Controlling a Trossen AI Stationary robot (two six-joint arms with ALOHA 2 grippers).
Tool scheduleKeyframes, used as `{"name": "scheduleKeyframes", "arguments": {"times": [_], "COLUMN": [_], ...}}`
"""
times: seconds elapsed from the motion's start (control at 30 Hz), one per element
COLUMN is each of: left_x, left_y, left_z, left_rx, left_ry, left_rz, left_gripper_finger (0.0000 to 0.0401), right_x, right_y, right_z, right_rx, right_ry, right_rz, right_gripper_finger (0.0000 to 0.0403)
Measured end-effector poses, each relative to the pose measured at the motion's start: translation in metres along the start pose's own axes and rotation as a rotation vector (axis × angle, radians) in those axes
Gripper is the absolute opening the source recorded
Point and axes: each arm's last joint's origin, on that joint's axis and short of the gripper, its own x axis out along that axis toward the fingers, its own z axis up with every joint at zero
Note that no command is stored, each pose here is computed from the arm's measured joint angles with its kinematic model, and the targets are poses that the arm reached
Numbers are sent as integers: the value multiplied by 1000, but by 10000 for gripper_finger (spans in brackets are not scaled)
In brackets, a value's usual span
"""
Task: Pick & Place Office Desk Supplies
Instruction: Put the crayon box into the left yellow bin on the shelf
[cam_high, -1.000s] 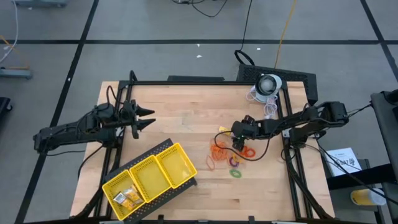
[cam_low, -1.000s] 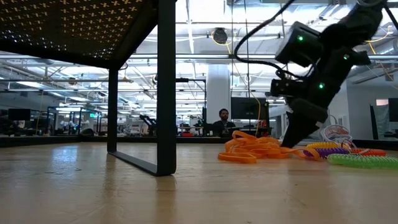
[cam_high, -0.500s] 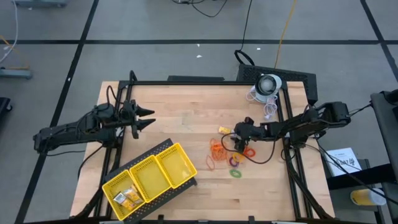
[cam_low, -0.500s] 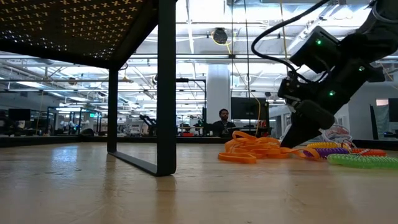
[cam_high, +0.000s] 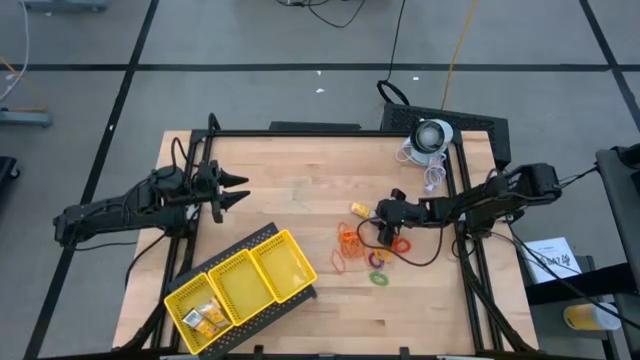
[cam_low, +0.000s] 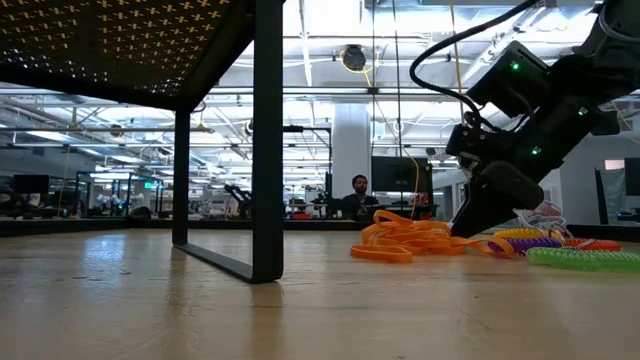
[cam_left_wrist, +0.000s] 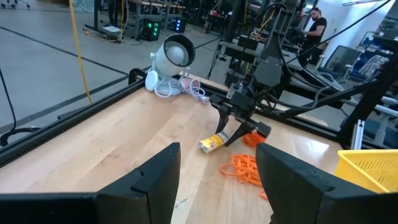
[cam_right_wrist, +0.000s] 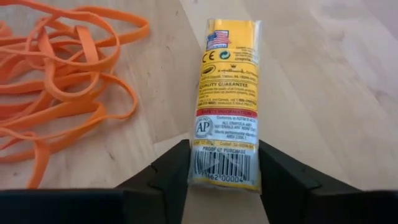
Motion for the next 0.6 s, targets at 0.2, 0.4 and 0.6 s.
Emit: {"name": "scheduleKeyframes", "arguments": {"times": [0.2,0.4,0.6], "left_x": [0,0,-2], "left_y": [0,-2,-4], "left_z": [1,8,18], "left_rx": [0,-30,-93], "left_ry": [-8,-85,-184], "left_rz": [-2,-22,-49], "left_gripper_finger": [218,218,218], "right_x": [0,-4,-13], "right_y": [1,2,5], "right_z": [9,27,48], "right_rx": [-23,-65,-143], "right_ry": [-99,-283,-517], "right_rz": [-13,-51,-53], "right_gripper_finger": [140,140,138]}}
